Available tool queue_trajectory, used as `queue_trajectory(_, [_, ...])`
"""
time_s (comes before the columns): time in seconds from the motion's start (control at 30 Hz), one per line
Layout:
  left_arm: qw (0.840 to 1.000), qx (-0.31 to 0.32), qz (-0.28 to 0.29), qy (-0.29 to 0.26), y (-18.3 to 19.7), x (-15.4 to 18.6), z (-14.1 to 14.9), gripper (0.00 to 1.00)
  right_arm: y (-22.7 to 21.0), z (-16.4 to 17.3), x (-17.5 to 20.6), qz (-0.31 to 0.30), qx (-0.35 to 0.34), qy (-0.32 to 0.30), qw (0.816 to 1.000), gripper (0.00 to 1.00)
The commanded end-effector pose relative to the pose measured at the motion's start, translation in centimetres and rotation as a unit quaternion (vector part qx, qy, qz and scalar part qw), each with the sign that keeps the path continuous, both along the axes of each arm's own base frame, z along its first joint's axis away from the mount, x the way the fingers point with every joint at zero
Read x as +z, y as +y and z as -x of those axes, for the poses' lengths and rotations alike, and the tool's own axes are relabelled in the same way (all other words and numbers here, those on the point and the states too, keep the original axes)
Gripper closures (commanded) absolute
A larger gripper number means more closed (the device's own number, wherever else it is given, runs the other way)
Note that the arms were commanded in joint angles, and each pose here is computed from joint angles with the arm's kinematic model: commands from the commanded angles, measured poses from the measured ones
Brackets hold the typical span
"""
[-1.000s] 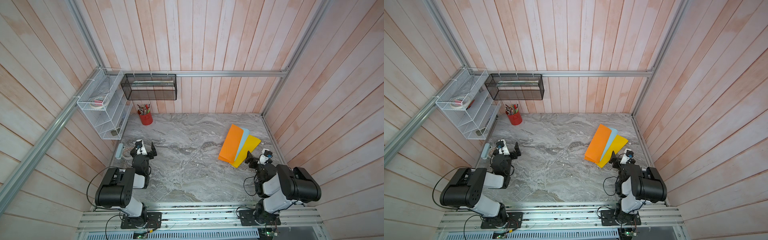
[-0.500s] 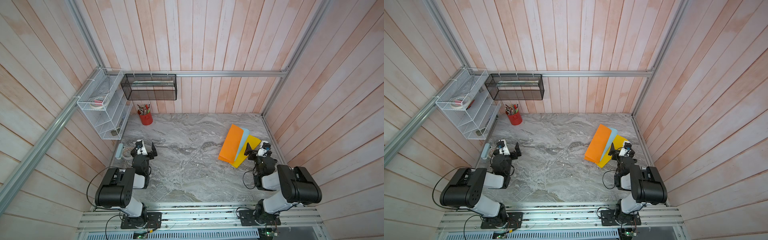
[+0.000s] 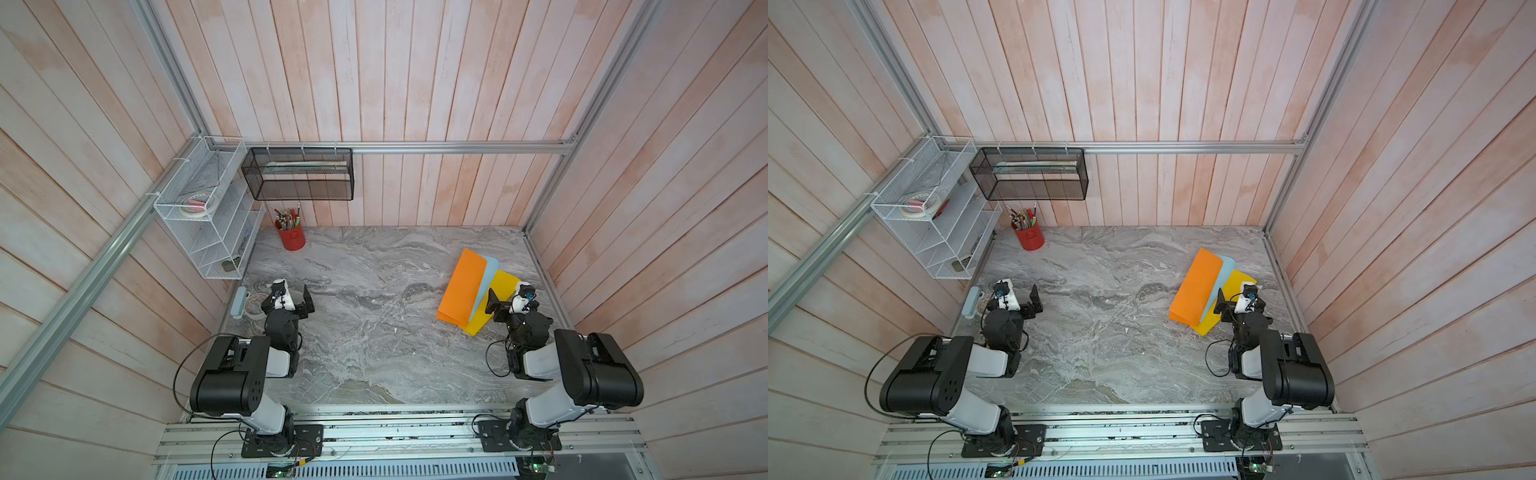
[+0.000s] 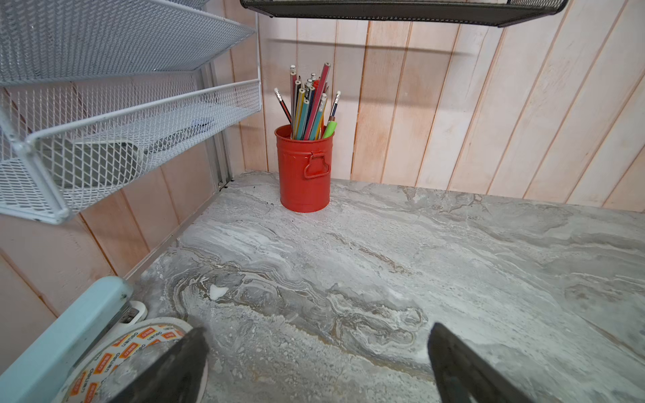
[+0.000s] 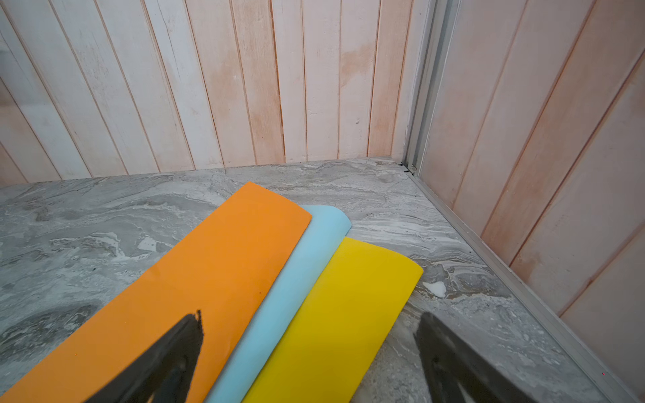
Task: Fold the rectangular paper in half along the long edge
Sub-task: Reset both arms
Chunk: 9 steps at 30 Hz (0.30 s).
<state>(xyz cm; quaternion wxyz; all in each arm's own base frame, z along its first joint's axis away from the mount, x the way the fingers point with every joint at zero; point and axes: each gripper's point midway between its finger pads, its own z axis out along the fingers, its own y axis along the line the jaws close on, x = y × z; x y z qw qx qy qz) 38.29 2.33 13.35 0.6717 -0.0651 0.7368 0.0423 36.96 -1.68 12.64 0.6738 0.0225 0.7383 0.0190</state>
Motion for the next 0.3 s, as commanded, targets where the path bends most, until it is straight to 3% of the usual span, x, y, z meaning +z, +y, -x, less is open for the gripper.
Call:
queue_trajectory(0.0, [1.000, -0.004, -0.007, 0.002, -0.03, -0.07, -0.07, 0.00, 0.38, -0.37, 0.40, 0.005, 0.011, -0.004, 1.000, 0.02])
queue_trajectory(0.27, [1.000, -0.008, -0.004, 0.005, -0.06, -0.19, -0.13, 0.00, 0.38, -0.40, 0.37, 0.005, 0.012, -0.003, 1.000, 0.02])
